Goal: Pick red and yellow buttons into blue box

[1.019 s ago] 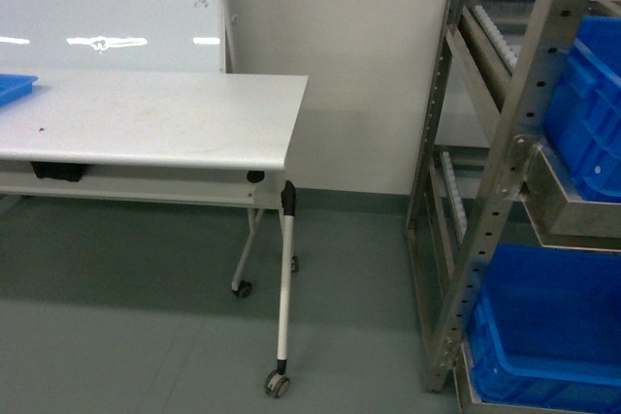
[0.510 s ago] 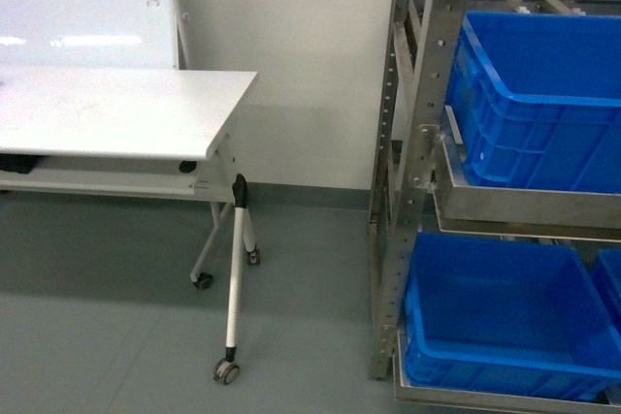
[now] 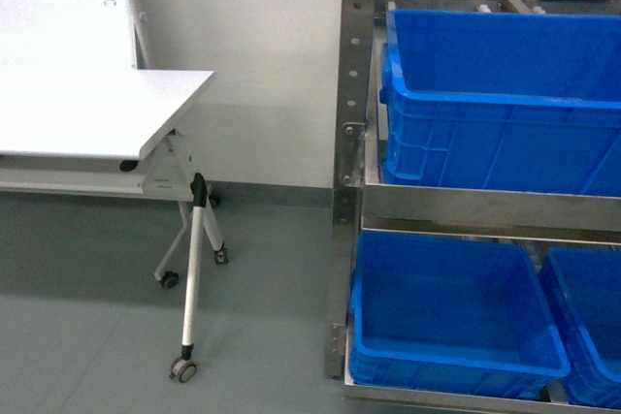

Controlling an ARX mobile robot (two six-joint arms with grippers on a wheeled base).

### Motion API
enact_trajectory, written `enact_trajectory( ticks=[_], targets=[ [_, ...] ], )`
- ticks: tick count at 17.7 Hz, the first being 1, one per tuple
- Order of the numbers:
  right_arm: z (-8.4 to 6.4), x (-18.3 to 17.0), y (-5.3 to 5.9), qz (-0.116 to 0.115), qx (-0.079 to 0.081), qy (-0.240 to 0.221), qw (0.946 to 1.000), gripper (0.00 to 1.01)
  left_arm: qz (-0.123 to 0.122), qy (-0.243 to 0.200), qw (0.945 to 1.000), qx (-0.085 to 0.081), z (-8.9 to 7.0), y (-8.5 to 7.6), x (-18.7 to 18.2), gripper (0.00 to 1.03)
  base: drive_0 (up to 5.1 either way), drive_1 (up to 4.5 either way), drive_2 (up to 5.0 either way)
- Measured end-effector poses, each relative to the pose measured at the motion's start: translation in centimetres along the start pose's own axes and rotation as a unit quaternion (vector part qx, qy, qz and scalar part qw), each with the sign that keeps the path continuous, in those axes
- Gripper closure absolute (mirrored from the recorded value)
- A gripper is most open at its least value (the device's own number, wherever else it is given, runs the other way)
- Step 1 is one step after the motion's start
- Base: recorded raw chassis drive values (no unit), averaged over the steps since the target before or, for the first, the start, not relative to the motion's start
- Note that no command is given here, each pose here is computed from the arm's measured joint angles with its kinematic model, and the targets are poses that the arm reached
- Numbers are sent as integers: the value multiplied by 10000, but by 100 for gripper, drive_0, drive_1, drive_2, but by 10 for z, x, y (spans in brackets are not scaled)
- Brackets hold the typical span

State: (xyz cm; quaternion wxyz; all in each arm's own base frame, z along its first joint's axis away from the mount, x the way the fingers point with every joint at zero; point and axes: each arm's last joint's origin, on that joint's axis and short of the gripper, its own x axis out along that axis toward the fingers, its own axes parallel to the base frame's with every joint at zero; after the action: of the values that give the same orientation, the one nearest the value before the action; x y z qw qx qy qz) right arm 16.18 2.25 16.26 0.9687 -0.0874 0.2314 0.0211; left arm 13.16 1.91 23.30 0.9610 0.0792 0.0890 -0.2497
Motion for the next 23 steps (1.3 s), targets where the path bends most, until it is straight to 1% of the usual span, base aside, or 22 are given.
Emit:
enact_trajectory(
  ticks=[7, 9, 23],
  targets=[
    [0, 0, 0, 4, -2, 17, 10000, 75, -6, 12, 10000, -13, 0, 0, 0, 79, 265, 217, -502],
    [0, 0, 0, 2, 0, 2, 10000, 75, -5, 14, 10000, -15, 0, 0, 0, 79, 380, 27, -395],
    [0, 0, 0, 4, 1, -1, 10000, 75, -5, 16, 10000, -16, -1, 0, 0, 79, 483, -231, -244]
  ],
)
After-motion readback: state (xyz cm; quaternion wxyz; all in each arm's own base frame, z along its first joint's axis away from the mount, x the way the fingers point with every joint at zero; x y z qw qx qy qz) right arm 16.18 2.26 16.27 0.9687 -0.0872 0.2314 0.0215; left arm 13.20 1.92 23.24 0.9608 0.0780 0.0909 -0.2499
